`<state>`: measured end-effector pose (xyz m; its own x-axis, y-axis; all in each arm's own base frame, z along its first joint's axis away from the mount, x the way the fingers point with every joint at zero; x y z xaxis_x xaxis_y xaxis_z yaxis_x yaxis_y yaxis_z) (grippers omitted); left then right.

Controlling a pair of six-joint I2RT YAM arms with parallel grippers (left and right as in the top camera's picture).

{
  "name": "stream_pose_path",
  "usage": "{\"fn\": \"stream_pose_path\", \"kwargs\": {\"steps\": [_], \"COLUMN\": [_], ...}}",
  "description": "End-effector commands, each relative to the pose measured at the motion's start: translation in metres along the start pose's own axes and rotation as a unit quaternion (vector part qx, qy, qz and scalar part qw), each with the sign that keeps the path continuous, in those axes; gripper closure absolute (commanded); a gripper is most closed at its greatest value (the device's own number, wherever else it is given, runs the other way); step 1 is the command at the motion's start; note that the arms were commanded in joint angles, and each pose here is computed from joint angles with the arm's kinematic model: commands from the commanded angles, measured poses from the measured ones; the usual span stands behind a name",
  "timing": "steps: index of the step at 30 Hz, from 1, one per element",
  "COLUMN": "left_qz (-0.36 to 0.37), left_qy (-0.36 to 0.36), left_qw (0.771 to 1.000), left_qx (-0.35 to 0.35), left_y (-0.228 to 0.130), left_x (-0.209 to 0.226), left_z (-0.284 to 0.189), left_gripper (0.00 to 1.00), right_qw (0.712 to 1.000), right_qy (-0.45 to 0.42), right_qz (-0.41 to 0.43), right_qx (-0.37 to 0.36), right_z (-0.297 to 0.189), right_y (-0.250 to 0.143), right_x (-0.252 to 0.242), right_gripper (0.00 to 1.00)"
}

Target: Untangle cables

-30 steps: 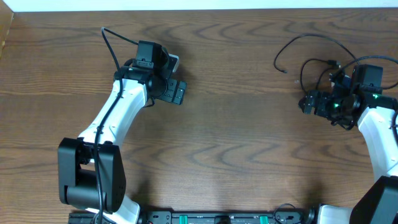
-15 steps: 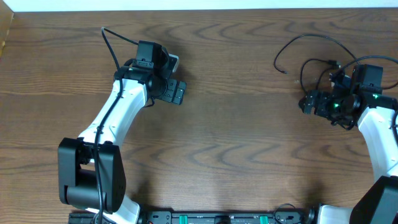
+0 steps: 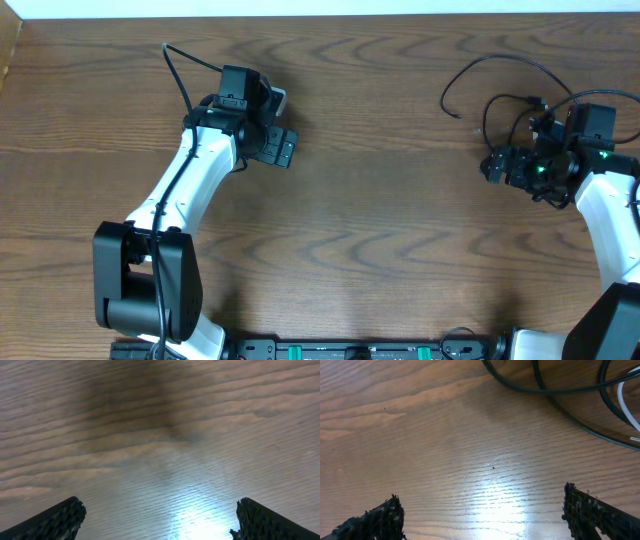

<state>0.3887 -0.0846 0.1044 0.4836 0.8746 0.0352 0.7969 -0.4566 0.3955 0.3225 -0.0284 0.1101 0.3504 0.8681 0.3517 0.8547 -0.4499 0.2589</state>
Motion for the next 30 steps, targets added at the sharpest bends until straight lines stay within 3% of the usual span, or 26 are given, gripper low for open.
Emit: {"fn": "stream_pose_path", "kwargs": {"steps": [1, 12, 18, 24, 30], "left_qz": [0.002, 0.004, 0.023, 0.103, 0.126], "left_qy": [0.019, 0.039, 0.063, 0.103, 0.151], "left_qw": [1.000, 0.999, 0.994, 0.976, 0.946], "left_qx": [0.005, -0.018, -0.088, -0.162, -0.258], "left_y": [-0.001, 0.004, 0.012, 0.001, -0.006], "left_x": [0.007, 0.010, 0.009, 0.003, -0.003], "left_z": [-0.001, -0.028, -0.062, -0.085, -0.119], "left_gripper": [0.02, 0.02, 0.02, 0.02, 0.02], "right_qw": [1.000, 1.000, 1.000, 1.000, 1.000], "right_qy": [0.006, 0.006, 0.006, 0.006, 0.006], "right_qz": [0.005, 0.005, 0.004, 0.005, 0.004], "right_qx": [0.002, 0.002, 0.002, 0.002, 0.002], "right_z": [0.000, 0.000, 0.000, 0.000, 0.000], "right_y": [0.001, 0.001, 0.001, 0.001, 0.001], "right_x": [0.003, 0.003, 0.003, 0.003, 0.003], "right_gripper": [0.01, 0.01, 0.01, 0.01, 0.01]}}
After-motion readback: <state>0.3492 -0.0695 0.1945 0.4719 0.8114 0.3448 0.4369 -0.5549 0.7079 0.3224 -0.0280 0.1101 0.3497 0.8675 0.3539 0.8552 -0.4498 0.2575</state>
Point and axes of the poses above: each gripper's point midway between its finger pads, its own z axis out along the fingers, its own x axis along the line the jaws close on, y = z × x, the point moved 2 cm from there along -z, back along the fingers, and after that the axes turned 10 degrees about z, right-handed, at the moved point
